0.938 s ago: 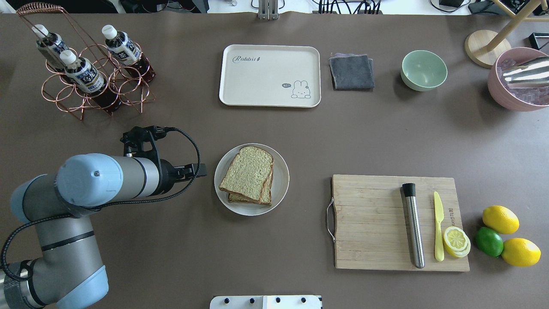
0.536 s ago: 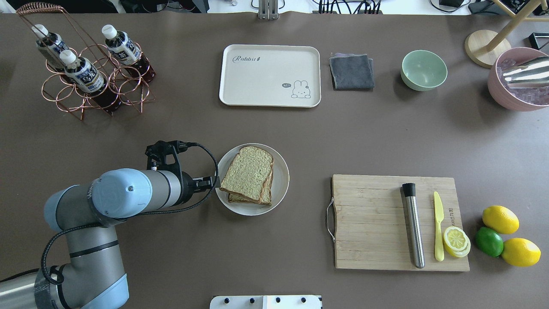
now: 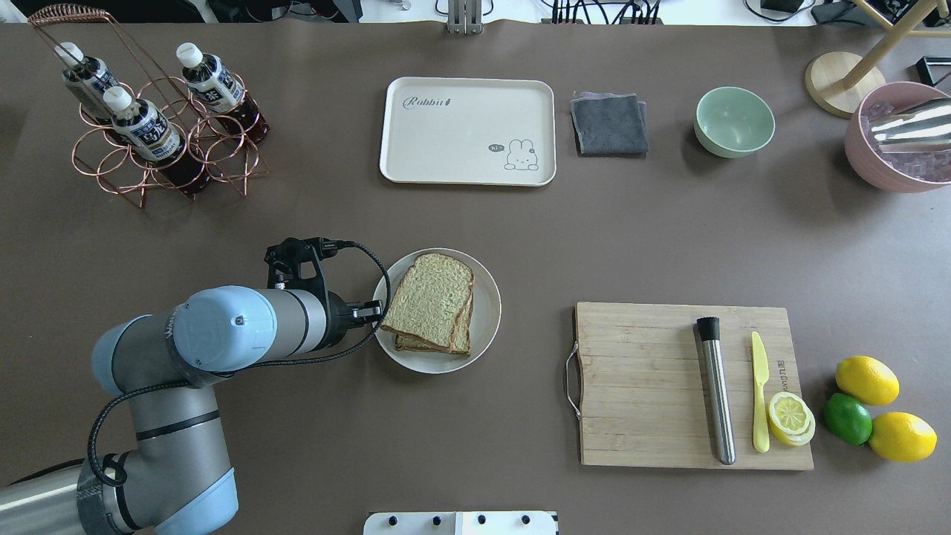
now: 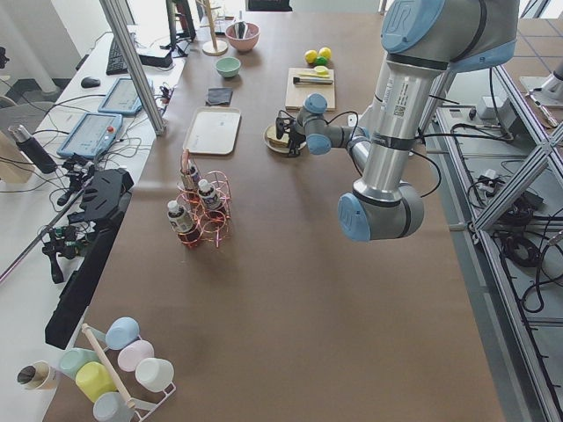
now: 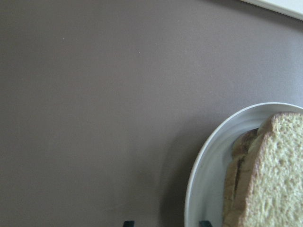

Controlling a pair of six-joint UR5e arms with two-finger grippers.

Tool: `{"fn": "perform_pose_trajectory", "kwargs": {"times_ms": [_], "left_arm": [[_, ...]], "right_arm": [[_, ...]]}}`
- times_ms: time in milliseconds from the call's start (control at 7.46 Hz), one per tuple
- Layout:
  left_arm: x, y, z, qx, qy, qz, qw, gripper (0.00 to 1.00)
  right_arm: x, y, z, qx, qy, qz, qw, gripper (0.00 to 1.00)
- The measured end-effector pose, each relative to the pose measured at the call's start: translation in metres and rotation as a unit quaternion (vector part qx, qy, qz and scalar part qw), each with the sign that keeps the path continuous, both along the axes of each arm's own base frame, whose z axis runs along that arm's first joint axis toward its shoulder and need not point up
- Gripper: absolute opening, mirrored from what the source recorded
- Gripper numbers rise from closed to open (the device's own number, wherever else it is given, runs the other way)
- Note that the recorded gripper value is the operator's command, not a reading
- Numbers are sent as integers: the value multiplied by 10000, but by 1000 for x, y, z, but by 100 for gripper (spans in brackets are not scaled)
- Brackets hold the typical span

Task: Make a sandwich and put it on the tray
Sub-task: 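Grasp the white plate rim with the left gripper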

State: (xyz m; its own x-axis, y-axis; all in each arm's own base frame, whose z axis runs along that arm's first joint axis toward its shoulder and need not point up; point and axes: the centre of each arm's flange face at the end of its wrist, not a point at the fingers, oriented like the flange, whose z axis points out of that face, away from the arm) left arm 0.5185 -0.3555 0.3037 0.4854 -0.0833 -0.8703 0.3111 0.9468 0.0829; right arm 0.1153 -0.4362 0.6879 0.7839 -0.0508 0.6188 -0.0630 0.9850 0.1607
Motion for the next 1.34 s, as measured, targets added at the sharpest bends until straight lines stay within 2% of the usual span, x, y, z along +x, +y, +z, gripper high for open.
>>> {"fn": "perform_pose_trajectory", "kwargs": {"times_ms": [268, 536, 670, 804, 1340], "left_arm": [[7, -3, -6, 9, 31, -1, 10000, 29], [14, -6, -1, 18, 54, -2, 10000, 19], [18, -8, 5, 41, 99, -7, 9999, 4], [20, -9, 8, 55, 127, -9, 9999, 0], [20, -11, 3, 80, 220, 4, 9997, 0]], "right_arm": [[0, 0, 0, 6, 2, -4, 10000, 99], [-1, 0, 0, 1, 2, -9, 10000, 99], [-1, 0, 1, -2, 4, -11, 10000, 99], [-2, 0, 1, -3, 3, -20, 10000, 99], [-3, 0, 1, -5, 7, -38, 10000, 99]]}}
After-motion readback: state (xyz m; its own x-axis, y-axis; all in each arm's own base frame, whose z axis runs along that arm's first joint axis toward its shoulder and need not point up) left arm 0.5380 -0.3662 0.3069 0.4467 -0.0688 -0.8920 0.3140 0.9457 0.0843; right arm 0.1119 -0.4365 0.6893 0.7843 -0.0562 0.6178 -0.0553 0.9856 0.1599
